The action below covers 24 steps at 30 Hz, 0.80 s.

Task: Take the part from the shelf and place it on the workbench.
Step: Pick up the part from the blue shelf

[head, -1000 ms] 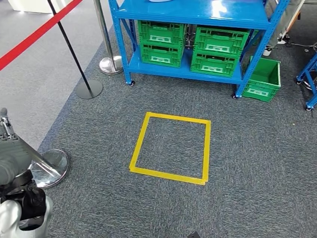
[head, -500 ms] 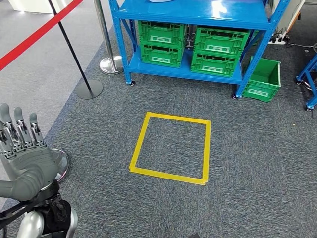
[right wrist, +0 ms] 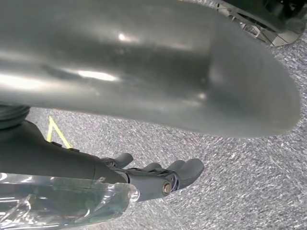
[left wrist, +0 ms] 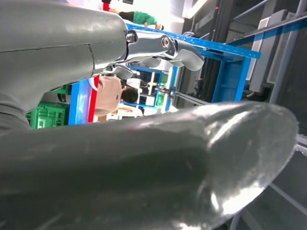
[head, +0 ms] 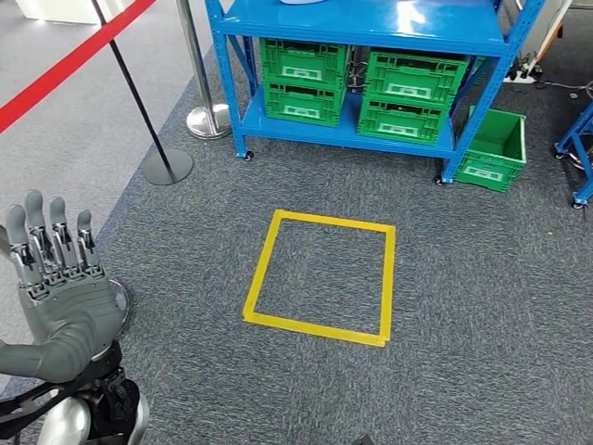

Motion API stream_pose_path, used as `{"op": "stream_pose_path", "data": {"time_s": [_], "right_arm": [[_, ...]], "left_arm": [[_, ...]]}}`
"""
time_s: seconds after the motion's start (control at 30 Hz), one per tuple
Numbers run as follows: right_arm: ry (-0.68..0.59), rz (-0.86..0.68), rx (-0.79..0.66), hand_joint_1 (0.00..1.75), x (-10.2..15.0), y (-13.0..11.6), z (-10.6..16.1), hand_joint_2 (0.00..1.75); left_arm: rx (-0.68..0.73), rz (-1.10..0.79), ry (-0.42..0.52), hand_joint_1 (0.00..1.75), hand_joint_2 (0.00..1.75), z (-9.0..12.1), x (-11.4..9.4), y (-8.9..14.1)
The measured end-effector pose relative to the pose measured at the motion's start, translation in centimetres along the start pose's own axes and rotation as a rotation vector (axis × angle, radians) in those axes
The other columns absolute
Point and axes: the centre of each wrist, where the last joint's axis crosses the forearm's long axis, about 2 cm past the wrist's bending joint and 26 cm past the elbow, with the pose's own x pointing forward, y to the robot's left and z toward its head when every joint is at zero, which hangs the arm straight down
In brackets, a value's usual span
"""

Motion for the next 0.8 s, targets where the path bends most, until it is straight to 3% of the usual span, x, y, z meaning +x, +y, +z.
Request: {"op": "stream_pose_path", "data": {"time_s": [0.8], "right_arm": [[0.005,0.002,0.003,0.00,-0.14,0.12,0.04,0.00]], "left_arm": [[-0.007,0.002,0.017,0.00,0.00,0.40,-0.18,0.04]]}}
